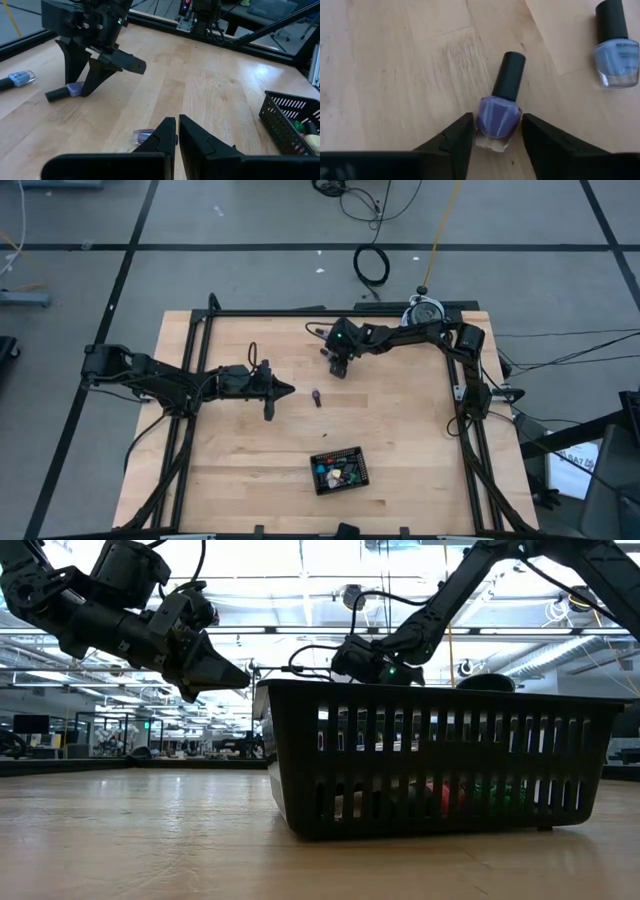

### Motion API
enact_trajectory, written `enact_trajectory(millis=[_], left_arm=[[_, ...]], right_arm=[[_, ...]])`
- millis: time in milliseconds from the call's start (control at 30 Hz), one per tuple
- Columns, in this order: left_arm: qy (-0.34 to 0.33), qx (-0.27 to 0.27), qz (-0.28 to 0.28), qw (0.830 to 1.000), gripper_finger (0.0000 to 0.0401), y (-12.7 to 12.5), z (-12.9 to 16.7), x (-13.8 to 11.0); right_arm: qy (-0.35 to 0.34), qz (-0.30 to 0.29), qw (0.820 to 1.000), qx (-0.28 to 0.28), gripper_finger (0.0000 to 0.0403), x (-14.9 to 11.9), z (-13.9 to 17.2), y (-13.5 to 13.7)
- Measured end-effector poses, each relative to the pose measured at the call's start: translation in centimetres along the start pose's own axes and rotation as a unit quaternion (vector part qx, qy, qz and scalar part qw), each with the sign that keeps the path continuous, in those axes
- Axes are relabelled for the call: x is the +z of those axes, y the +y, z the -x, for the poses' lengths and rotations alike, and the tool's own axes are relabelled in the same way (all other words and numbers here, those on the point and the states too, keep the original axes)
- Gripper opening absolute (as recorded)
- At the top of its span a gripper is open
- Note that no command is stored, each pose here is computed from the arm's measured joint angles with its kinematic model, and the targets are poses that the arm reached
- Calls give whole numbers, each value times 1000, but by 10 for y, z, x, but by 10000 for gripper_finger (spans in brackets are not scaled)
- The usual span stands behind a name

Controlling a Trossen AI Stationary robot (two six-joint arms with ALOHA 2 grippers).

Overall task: Pick & Place Nail Polish
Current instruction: Put the purple nail polish bottle into the black bin

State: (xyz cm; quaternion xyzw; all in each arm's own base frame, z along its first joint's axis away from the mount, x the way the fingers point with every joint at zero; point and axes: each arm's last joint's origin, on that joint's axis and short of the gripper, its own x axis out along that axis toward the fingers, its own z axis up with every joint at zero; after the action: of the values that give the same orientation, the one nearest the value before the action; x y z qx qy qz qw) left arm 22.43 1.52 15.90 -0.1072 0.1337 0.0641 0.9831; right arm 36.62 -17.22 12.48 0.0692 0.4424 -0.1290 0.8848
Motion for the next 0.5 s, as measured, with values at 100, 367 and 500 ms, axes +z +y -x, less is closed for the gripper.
enact_trajectory(millis=[100,367,500], left_arm=[[0,0,0,1000,19,0,0,0],[0,0,0,1000,19,0,0,0],[0,0,0,1000,19,0,0,0]], right_arm=[[2,1,1000,-10,127,0,0,1],[4,21,1000,-21,84,0,0,0],[1,23,1000,-21,83,1,0,0]])
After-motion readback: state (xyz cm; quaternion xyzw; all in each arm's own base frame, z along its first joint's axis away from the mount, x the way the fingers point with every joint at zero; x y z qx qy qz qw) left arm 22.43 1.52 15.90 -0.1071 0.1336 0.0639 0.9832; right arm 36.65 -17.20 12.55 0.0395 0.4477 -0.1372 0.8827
